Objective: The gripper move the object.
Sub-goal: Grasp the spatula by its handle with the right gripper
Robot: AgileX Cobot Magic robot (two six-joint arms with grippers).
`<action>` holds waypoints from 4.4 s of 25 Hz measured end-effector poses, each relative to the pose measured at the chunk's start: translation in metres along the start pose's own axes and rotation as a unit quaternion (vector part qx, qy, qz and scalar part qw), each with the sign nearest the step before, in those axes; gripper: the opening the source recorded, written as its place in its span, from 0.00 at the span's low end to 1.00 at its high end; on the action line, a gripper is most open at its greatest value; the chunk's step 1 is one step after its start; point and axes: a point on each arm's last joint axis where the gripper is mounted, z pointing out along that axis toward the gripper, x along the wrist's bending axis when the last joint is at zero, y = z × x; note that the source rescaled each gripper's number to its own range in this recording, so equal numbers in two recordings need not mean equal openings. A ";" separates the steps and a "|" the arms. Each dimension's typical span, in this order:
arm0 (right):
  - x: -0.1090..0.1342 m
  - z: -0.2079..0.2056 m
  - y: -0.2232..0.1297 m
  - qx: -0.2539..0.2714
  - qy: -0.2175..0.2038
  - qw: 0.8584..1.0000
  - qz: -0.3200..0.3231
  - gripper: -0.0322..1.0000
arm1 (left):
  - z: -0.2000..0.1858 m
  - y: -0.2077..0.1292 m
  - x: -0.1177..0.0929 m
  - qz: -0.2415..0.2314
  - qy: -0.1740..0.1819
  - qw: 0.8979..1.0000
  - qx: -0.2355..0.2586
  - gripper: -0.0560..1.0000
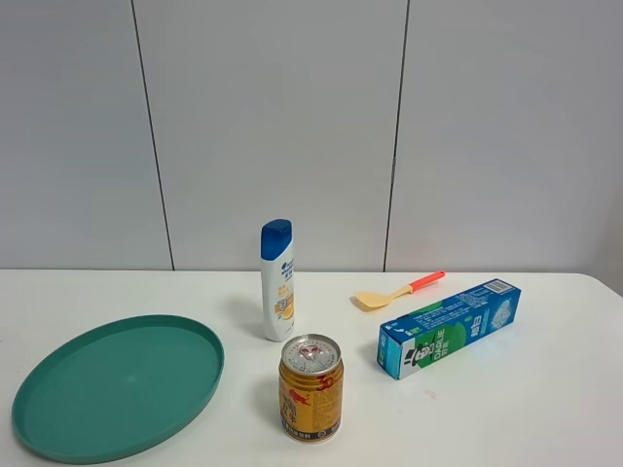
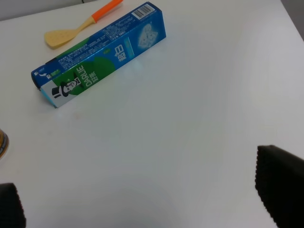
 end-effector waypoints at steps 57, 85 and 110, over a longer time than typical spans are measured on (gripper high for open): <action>0.044 0.072 0.153 0.096 0.200 0.964 -0.147 0.98 | 0.000 0.000 0.000 0.000 0.000 1.000 0.000 1.00; 0.051 0.294 0.188 0.282 0.091 0.952 -0.070 0.96 | 0.000 0.000 0.000 0.000 0.000 1.000 0.000 1.00; 0.098 0.420 0.197 0.291 0.060 0.858 -0.420 0.86 | 0.000 0.000 0.000 0.000 0.000 1.000 0.000 1.00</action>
